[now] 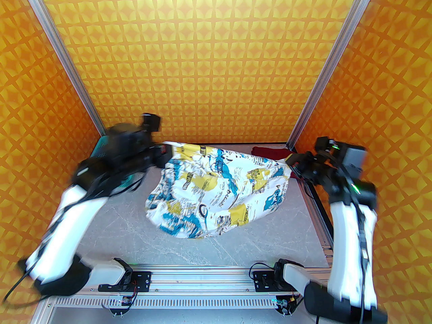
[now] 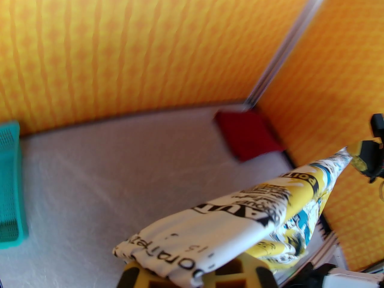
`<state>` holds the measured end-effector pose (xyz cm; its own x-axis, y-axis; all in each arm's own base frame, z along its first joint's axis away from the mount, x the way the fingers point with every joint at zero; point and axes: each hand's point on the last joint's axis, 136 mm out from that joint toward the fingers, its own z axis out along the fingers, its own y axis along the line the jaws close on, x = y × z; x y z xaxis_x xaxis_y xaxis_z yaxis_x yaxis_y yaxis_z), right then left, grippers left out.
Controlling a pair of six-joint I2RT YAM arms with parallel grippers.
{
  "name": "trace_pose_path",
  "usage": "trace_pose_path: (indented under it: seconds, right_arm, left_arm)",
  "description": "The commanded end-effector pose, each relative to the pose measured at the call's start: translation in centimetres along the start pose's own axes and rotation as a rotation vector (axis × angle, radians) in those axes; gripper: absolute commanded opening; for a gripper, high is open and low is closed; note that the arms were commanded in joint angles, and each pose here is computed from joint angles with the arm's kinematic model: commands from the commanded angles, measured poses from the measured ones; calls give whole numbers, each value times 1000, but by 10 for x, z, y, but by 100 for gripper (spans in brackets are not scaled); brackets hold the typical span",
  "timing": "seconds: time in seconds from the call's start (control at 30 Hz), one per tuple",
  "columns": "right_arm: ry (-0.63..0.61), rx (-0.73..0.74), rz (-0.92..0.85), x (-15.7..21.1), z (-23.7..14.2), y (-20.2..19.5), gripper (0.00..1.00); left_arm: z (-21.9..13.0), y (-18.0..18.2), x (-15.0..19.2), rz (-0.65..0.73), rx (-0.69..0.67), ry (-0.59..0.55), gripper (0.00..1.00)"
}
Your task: Fold and stack the mixed laundry pile
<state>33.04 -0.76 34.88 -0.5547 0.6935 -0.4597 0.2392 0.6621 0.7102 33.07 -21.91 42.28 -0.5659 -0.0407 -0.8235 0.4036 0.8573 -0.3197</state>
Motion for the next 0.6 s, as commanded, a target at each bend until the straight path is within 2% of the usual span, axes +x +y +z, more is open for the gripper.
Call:
trace_pose_path:
  seconds: [0.0, 0.23, 0.4, 0.57]
  right_arm:
    - [-104, -42, -37, -21, -8, 13, 0]
    - [-154, -58, -74, -12, -36, 23, 0]
    - [-195, -83, -110, 17, -82, 34, 0]
    - [-212, -100, -143, 39, -123, 48, 0]
  left_arm:
    - [-41, -26, -36, 22, 131, -176, 0]
    - [-96, -53, -8, 143, 250, -214, 0]
    - [-165, -65, 20, 181, 355, -267, 0]
    - [-202, -72, 26, 174, 425, -282, 0]
